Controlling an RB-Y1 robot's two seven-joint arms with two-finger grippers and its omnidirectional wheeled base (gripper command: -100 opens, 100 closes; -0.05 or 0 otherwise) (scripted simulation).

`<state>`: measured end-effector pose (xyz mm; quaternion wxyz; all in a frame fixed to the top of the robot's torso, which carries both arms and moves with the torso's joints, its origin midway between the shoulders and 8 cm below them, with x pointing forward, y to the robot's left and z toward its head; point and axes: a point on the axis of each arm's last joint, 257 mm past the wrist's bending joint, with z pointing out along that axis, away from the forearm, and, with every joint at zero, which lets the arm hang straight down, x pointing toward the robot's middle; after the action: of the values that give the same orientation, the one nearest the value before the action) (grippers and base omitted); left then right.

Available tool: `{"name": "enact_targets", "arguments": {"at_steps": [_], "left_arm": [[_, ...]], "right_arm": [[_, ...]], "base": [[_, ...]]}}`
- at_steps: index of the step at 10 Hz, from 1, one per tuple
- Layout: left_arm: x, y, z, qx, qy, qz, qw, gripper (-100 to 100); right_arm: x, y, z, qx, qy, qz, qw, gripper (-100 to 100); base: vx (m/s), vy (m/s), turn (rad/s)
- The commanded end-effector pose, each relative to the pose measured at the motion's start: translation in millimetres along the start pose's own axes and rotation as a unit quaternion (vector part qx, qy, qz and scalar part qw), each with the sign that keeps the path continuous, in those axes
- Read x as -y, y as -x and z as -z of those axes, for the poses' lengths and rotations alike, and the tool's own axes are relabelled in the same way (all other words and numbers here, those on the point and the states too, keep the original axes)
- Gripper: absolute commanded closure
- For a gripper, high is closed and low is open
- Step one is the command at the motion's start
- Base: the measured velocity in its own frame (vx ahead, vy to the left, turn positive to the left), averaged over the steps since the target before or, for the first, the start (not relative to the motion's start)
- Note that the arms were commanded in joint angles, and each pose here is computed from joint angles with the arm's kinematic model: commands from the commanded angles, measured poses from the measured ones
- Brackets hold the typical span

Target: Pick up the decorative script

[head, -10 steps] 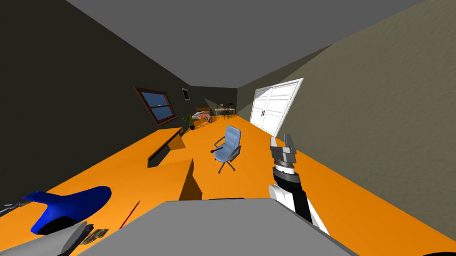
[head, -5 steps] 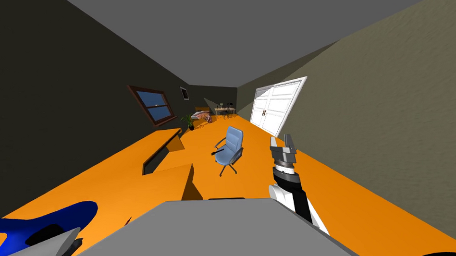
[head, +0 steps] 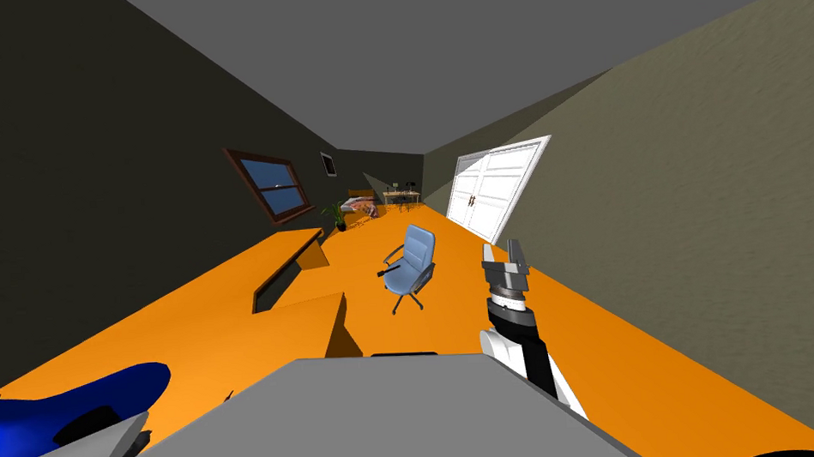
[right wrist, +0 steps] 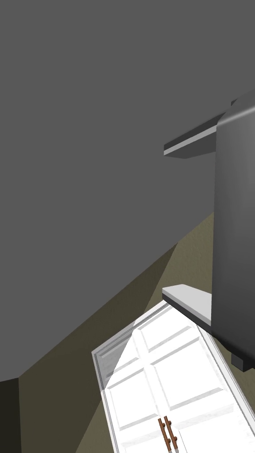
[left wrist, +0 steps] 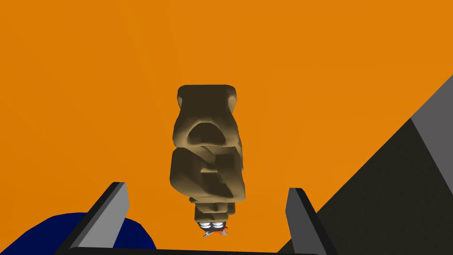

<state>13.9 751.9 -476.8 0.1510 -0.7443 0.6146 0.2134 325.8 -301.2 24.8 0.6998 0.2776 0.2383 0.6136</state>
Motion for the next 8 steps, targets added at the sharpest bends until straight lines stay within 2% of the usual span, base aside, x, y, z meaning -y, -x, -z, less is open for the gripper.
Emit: {"name": "enact_targets", "arguments": {"at_steps": [1,2,6,7,8], "left_arm": [[0.0,0.0,0.0,0.0,0.0,0.0,1.0,-100],[-0.2,-0.3,-0.6,0.0,-0.001,-0.001,1.0,100],[-1.3,0.1,-0.6,0.001,0.0,-0.002,1.0,100],[-1.2,0.1,-0.6,0.001,0.0,-0.002,1.0,0],[6.1,8.5,5.9,0.0,-0.002,-0.001,1.0,100]], "right_arm": [[0.0,0.0,0.0,0.0,0.0,0.0,1.0,0],[0.0,0.0,0.0,0.0,0.0,0.0,1.0,0],[0.0,0.0,0.0,0.0,0.0,0.0,1.0,0],[0.0,0.0,0.0,0.0,0.0,0.0,1.0,0],[0.0,0.0,0.0,0.0,0.0,0.0,1.0,0]], "base": [[0.0,0.0,0.0],[0.0,0.0,0.0],[0.0,0.0,0.0],[0.0,0.0,0.0],[0.0,0.0,0.0]]}}
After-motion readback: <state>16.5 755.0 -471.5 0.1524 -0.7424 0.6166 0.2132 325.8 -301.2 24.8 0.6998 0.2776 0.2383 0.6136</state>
